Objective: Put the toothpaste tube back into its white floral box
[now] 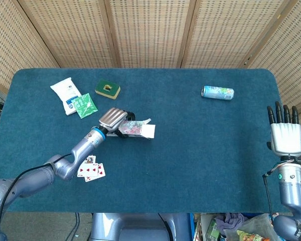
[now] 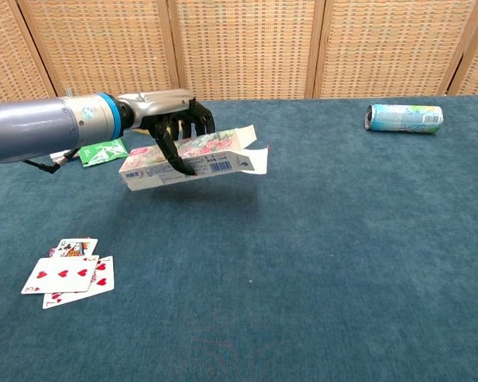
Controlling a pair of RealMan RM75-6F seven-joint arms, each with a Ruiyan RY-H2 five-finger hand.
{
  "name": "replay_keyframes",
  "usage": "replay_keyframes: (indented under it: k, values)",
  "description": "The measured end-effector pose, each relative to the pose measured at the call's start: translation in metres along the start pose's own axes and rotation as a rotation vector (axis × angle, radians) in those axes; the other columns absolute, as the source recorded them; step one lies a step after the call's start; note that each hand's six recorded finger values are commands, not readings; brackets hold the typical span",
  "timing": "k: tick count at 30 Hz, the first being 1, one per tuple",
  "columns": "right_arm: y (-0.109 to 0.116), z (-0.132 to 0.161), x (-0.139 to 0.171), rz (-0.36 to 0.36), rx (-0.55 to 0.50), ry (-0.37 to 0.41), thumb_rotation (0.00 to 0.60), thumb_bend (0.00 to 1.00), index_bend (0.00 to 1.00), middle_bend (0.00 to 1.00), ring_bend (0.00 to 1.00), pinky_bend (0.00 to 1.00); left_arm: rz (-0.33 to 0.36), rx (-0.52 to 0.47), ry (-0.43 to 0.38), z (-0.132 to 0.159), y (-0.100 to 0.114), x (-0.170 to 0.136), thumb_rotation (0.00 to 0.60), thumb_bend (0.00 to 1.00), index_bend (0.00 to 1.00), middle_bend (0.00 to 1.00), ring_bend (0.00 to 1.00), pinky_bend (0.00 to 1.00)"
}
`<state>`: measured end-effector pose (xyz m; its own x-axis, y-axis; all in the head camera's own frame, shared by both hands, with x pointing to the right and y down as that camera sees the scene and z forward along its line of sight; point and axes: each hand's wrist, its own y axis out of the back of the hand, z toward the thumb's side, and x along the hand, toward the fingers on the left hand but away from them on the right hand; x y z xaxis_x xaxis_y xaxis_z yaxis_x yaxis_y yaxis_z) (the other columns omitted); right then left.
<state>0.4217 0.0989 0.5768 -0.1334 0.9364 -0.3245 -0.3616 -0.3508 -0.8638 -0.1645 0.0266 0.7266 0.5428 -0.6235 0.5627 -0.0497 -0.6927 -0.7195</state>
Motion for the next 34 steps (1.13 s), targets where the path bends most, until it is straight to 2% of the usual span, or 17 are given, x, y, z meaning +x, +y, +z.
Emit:
replay_keyframes:
  k: [2, 3, 4, 5, 6, 7, 9, 15, 21, 28, 34]
  values:
    - [0.000, 0.000, 0.000, -0.001, -0.007, 0.001, 0.600, 0.09, 0.00, 0.00, 0.00, 0.00, -0.017, -0.006, 0.007, -0.001, -0.004, 0.000, 0.600, 0.21, 0.47, 0.27, 0.16, 0.27]
    - [0.001, 0.000, 0.000, -0.003, -0.012, 0.000, 0.600, 0.09, 0.00, 0.00, 0.00, 0.00, -0.026, -0.009, 0.010, -0.002, -0.006, 0.000, 0.600, 0.21, 0.39, 0.17, 0.07, 0.21]
    - [0.001, 0.000, 0.000, -0.005, -0.016, -0.001, 0.600, 0.09, 0.00, 0.00, 0.00, 0.00, -0.038, -0.010, 0.016, -0.003, -0.007, 0.000, 0.600, 0.21, 0.32, 0.11, 0.04, 0.16]
    - [0.002, 0.000, 0.001, -0.006, -0.020, -0.002, 0.600, 0.09, 0.00, 0.00, 0.00, 0.00, -0.048, -0.011, 0.020, -0.004, -0.009, 0.000, 0.600, 0.21, 0.20, 0.04, 0.01, 0.09]
    - [0.002, 0.000, 0.001, -0.008, -0.024, -0.002, 0.600, 0.09, 0.00, 0.00, 0.00, 0.00, -0.058, -0.012, 0.024, -0.004, -0.010, 0.000, 0.600, 0.20, 0.17, 0.03, 0.00, 0.07]
    - [0.002, 0.000, 0.002, -0.008, -0.027, -0.002, 0.600, 0.09, 0.00, 0.00, 0.00, 0.00, -0.072, -0.015, 0.031, -0.006, -0.011, -0.001, 0.600, 0.20, 0.07, 0.00, 0.00, 0.03]
    - [0.002, 0.000, 0.003, -0.010, -0.030, -0.002, 0.600, 0.08, 0.00, 0.00, 0.00, 0.00, -0.087, -0.022, 0.038, -0.006, -0.012, -0.001, 0.600, 0.20, 0.00, 0.00, 0.00, 0.00]
    - [0.002, 0.000, 0.009, -0.027, -0.037, -0.001, 0.600, 0.00, 0.00, 0.00, 0.00, 0.00, -0.053, -0.065, 0.020, -0.003, -0.002, -0.007, 0.600, 0.20, 0.00, 0.00, 0.00, 0.00]
    - [0.002, 0.004, 0.019, -0.063, -0.101, 0.031, 0.600, 0.00, 0.00, 0.00, 0.00, 0.00, 0.056, -0.116, -0.012, -0.012, 0.029, -0.028, 0.600, 0.20, 0.00, 0.00, 0.00, 0.00]
    - [-0.001, 0.009, 0.035, -0.086, -0.226, 0.102, 0.600, 0.00, 0.00, 0.00, 0.00, 0.00, 0.241, -0.102, 0.014, -0.049, 0.073, -0.087, 0.600, 0.20, 0.00, 0.00, 0.00, 0.00]
    - [-0.007, 0.012, 0.057, -0.084, -0.353, 0.175, 0.600, 0.00, 0.00, 0.00, 0.00, 0.00, 0.400, -0.084, 0.093, -0.074, 0.088, -0.158, 0.600, 0.19, 0.00, 0.00, 0.00, 0.00]
